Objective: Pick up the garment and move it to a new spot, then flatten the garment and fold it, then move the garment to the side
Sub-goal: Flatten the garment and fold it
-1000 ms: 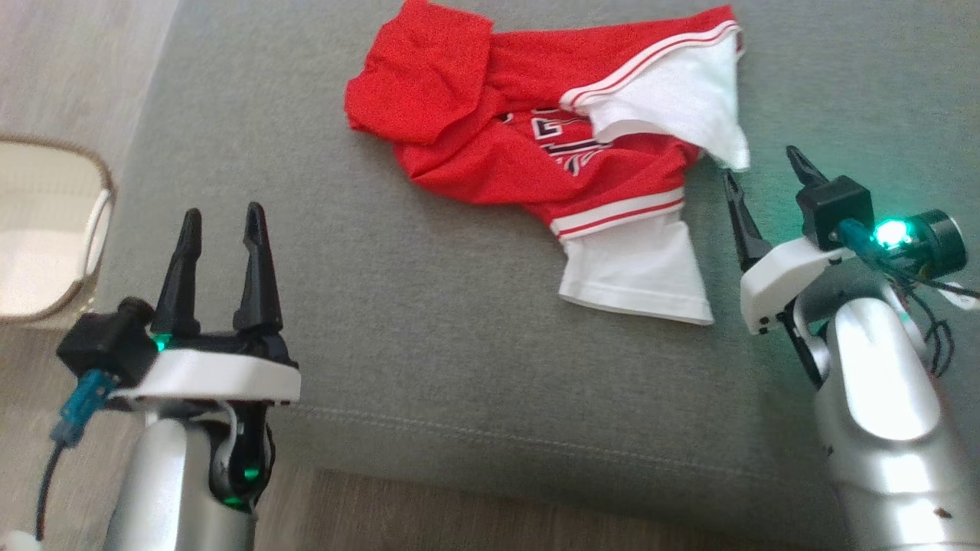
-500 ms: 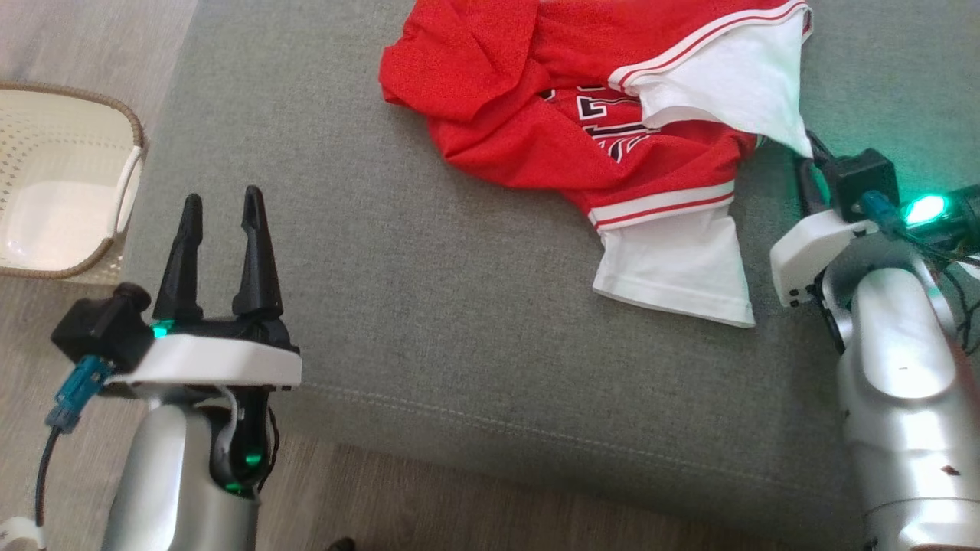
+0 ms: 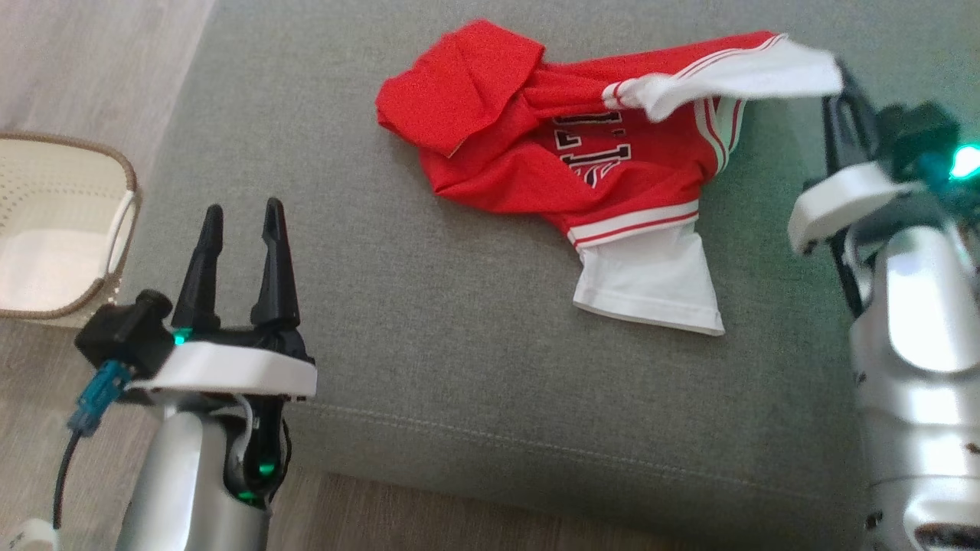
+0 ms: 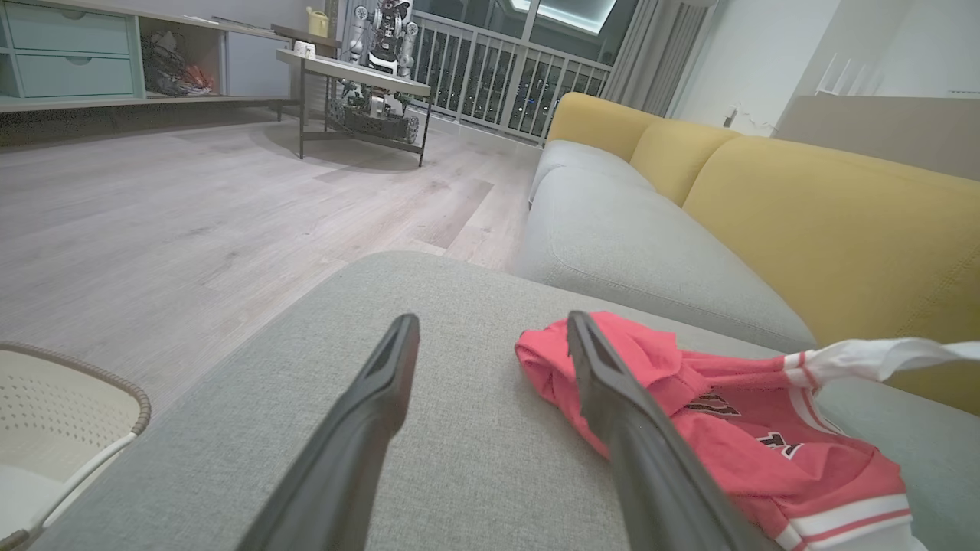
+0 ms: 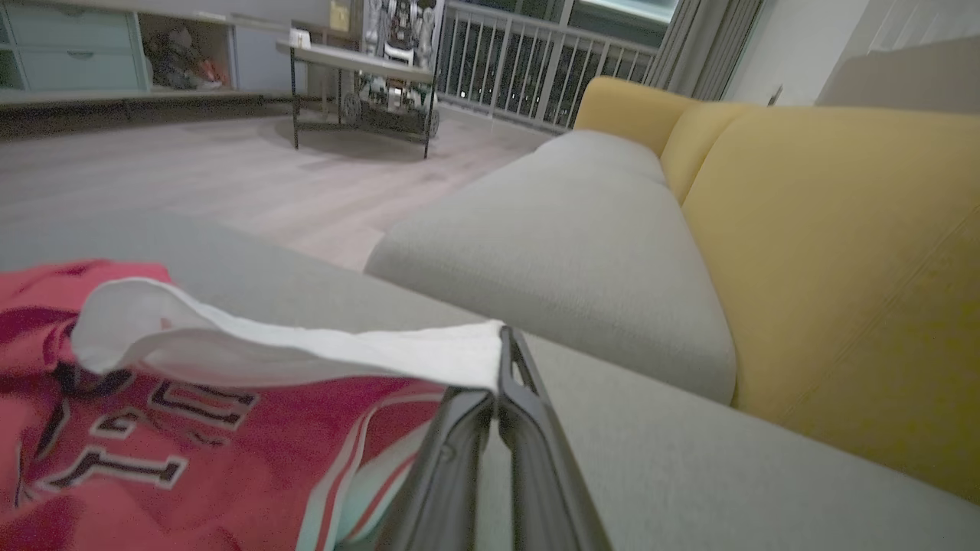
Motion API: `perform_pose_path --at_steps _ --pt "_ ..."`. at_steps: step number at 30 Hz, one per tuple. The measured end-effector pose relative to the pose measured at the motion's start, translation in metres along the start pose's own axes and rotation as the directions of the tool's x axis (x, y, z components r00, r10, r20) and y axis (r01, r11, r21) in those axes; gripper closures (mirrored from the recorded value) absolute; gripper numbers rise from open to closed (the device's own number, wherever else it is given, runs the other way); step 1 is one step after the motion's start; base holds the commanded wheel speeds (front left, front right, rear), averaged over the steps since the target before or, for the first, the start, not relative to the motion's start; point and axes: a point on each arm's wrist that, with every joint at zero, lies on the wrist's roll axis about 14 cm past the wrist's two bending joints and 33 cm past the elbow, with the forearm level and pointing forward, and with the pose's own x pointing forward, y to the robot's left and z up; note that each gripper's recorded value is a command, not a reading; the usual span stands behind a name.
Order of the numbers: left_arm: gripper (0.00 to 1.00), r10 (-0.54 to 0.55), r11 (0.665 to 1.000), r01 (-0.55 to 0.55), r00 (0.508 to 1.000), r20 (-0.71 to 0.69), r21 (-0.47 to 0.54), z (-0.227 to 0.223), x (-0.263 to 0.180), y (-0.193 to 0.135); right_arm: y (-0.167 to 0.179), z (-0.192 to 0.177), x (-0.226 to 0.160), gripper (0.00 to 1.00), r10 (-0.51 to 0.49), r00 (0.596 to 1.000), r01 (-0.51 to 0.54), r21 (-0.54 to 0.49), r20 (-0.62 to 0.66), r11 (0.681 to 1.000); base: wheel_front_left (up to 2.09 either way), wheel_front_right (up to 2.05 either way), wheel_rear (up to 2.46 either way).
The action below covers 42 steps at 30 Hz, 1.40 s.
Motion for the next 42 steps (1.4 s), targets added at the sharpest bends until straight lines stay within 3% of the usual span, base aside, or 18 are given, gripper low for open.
perform_pose_path --at_steps 4,9,14,20,27,28,29,35,42 --pt "0.0 0.005 1.0 -0.005 1.0 0.004 -0.005 0.003 -0.01 -0.002 -0.01 0.049 0.009 1.0 -0.033 0.993 0.031 0.02 0.116 0.999 0.0 0.0 0.0" --pt "0.0 0.012 1.0 -0.012 1.0 0.007 -0.011 0.005 -0.022 -0.002 -0.043 0.08 0.008 1.0 -0.134 0.977 0.122 0.084 0.163 0.989 0.0 0.0 0.0" --pt "0.0 0.019 1.0 -0.018 1.0 0.004 -0.016 0.004 -0.03 -0.001 -0.065 0.121 0.012 1.0 -0.161 0.963 0.154 0.05 0.215 0.987 0.0 0.0 0.0" --pt "0.0 0.011 1.0 -0.011 1.0 -0.018 -0.016 -0.003 -0.026 -0.004 -0.064 0.109 0.039 1.0 -0.109 0.989 0.111 -0.021 0.104 0.994 0.0 0.0 0.0" --pt "0.0 -0.008 1.0 0.007 0.999 -0.042 -0.023 -0.013 -0.006 -0.009 -0.106 0.083 0.086 1.0 -0.162 0.987 0.161 -0.118 0.009 0.98 0.0 0.0 0.0" --pt "0.0 -0.002 1.0 0.001 0.999 -0.048 -0.022 -0.014 -0.005 -0.007 -0.108 0.076 0.091 0.34 -0.168 0.986 0.167 -0.105 -0.001 0.98 0.0 0.0 0.0" --pt "0.0 0.006 1.0 -0.007 0.998 -0.058 -0.018 -0.018 -0.005 -0.004 -0.107 0.067 0.096 0.0 -0.17 0.985 0.168 -0.085 -0.02 0.982 0.0 0.0 0.0" --pt "0.0 0.043 0.999 -0.043 0.994 -0.097 0.0 -0.029 -0.009 0.008 -0.055 -0.01 0.097 0.0 -0.055 0.979 0.044 -0.058 -0.196 0.997 0.0 0.0 0.0" --pt "0.0 0.029 1.0 -0.03 0.998 -0.048 -0.009 -0.014 -0.004 0.004 -0.043 -0.004 0.071 0.0 -0.04 0.99 0.045 0.035 -0.137 0.998 0.0 0.0 0.0"
